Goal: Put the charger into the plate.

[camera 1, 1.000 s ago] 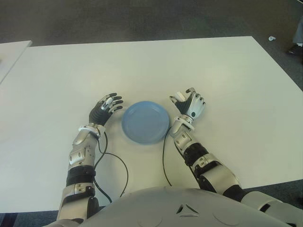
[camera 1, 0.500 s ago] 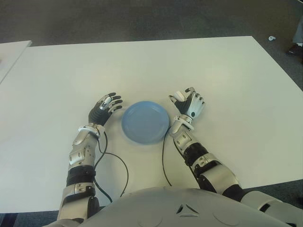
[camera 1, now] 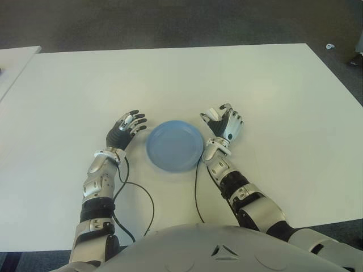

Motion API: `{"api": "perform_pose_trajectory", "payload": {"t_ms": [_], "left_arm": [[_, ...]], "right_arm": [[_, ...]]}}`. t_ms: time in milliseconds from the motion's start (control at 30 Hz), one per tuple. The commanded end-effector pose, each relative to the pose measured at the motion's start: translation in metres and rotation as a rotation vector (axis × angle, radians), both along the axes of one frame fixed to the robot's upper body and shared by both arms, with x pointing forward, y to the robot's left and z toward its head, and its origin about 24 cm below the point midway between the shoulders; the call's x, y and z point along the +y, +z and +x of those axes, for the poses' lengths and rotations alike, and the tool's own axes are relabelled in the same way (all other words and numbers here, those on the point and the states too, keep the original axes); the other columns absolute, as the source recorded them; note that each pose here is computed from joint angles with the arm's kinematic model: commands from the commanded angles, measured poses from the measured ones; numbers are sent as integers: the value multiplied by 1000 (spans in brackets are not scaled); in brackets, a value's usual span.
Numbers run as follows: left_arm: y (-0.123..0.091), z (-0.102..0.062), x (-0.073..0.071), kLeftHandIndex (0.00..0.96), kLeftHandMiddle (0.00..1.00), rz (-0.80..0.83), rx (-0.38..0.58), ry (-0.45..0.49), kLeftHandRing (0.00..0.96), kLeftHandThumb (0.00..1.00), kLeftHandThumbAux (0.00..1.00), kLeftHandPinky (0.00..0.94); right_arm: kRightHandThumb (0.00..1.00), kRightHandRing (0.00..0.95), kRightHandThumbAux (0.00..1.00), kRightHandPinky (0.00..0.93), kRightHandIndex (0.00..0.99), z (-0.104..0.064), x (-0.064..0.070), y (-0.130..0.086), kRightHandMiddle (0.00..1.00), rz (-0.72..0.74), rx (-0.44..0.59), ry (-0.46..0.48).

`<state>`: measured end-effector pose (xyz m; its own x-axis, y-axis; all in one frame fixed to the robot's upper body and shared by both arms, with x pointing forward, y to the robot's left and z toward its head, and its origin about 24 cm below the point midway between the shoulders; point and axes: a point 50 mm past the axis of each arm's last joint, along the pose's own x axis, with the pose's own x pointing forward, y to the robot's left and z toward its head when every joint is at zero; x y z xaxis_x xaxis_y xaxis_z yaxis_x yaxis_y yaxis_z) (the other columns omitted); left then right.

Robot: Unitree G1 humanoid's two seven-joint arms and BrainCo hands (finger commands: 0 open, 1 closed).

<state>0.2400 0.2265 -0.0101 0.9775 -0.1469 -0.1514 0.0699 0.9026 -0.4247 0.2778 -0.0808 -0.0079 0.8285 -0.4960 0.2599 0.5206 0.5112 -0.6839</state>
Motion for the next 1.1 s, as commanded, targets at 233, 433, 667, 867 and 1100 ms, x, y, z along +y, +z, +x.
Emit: {"api": "perform_pose_trajectory", "payload": {"t_ms": [233, 433, 667, 867, 1100], "left_arm": [[-7, -2, -3, 281, 339, -13, 37, -4, 343, 249, 622, 374], [-7, -2, -4, 282, 341, -10, 40, -5, 346, 268, 619, 377], [-8, -2, -4, 282, 339, -15, 43, -5, 350, 273, 624, 383], [-8, -2, -5, 281, 340, -15, 42, 3, 352, 268, 637, 384], [-9, -3, -7, 279, 334, -11, 47, 7, 349, 251, 643, 382]], "right_arm": [[750, 878, 710, 861, 439, -54, 21, -51, 899, 173, 246, -17], [750, 874, 710, 811, 438, -49, 21, -37, 903, 226, 125, -34], [750, 875, 710, 857, 438, -48, 20, -30, 904, 189, 82, -24], [749, 875, 710, 852, 438, -46, 29, -4, 901, 202, 10, 1], [749, 875, 710, 862, 438, -52, 36, 22, 899, 209, -65, 90]]}}
